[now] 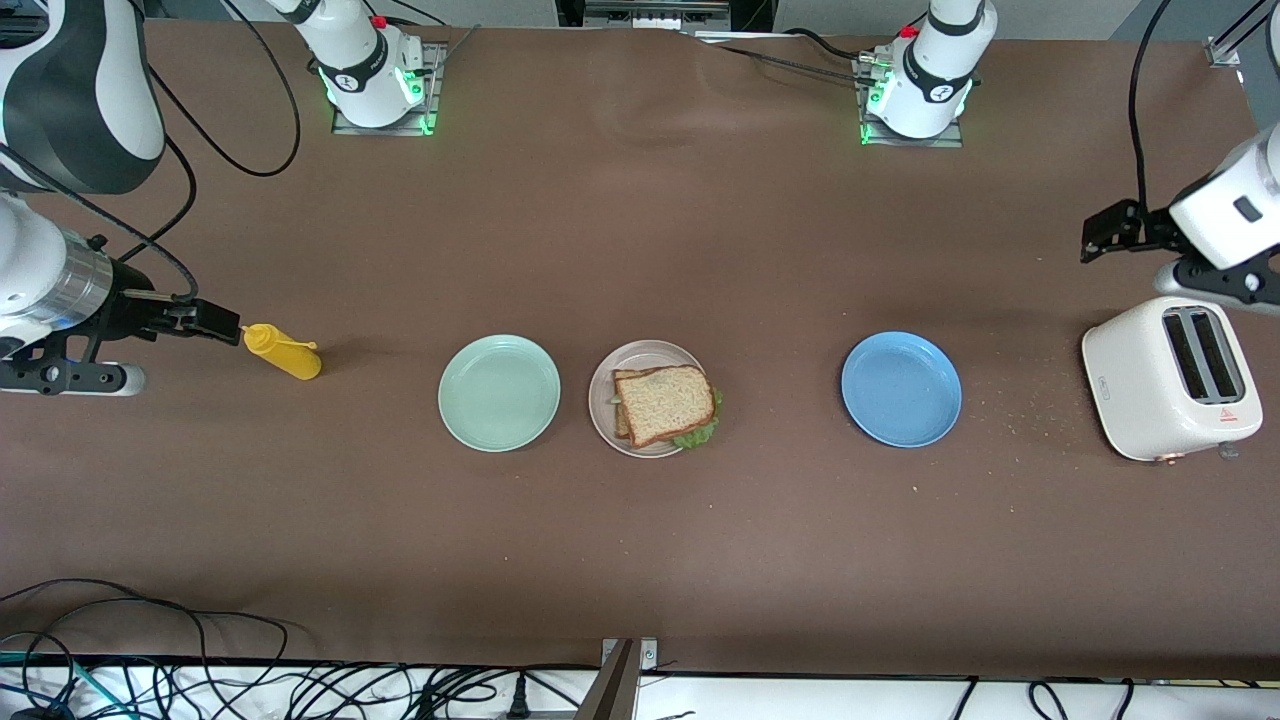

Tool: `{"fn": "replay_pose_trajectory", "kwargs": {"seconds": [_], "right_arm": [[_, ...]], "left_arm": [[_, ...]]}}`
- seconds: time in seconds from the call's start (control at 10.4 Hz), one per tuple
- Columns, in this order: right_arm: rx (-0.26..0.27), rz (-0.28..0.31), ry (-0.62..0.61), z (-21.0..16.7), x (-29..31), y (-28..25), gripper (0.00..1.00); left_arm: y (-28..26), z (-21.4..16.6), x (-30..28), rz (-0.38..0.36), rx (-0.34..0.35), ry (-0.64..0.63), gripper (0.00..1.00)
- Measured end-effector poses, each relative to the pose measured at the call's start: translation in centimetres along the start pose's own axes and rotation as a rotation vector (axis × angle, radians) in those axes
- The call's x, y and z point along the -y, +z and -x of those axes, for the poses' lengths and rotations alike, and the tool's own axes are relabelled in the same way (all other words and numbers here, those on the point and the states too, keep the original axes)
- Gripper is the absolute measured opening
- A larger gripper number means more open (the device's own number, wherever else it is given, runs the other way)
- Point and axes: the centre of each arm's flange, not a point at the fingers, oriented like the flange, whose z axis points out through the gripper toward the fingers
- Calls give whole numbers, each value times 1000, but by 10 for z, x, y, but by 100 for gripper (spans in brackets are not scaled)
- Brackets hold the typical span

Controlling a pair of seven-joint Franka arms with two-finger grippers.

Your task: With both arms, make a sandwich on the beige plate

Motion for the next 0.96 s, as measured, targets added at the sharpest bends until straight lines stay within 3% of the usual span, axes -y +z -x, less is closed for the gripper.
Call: {"fn": "replay_pose_trajectory", "kwargs": {"seconds": [0.38,0.96], "right_arm": [[0,0,0,0,0,0,100],[-1,0,1,0,0,0,100]], "left_arm": [[-16,5,-15,-9,-22,18,100],[-34,9,-13,22,-62,-133,100]]}}
